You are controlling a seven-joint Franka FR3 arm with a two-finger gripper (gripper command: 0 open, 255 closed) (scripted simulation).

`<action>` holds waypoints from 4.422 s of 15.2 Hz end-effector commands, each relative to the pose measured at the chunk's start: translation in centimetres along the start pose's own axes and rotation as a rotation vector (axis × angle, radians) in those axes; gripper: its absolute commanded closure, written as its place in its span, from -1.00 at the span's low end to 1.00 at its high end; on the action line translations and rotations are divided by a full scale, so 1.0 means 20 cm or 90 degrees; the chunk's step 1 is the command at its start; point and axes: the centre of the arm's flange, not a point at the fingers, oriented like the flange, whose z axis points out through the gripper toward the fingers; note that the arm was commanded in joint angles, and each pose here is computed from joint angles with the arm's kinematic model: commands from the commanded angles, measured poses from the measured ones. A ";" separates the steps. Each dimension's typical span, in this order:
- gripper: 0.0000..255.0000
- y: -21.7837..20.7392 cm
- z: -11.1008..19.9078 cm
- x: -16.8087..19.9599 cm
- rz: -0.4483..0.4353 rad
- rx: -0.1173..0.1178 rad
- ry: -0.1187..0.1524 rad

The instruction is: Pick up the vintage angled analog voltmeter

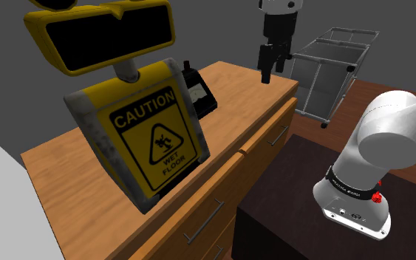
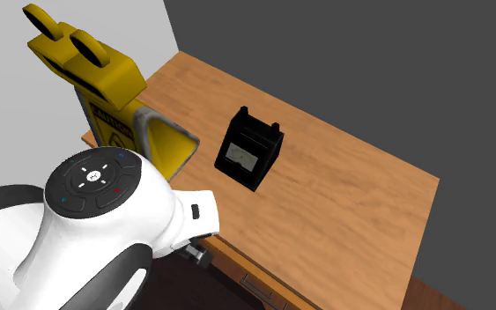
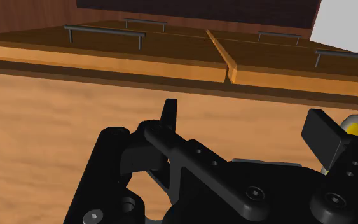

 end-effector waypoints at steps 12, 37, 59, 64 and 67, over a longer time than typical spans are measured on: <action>-1.00 0.33 -0.02 0.64 -0.260 0.007 0.010; -1.00 0.22 0.07 1.89 -0.721 0.018 0.028; 1.00 0.22 -0.08 1.88 -0.721 0.018 0.028; 1.00 0.22 -0.21 1.87 -0.721 0.018 0.028; 1.00 0.22 -0.27 1.87 -0.721 0.018 0.028</action>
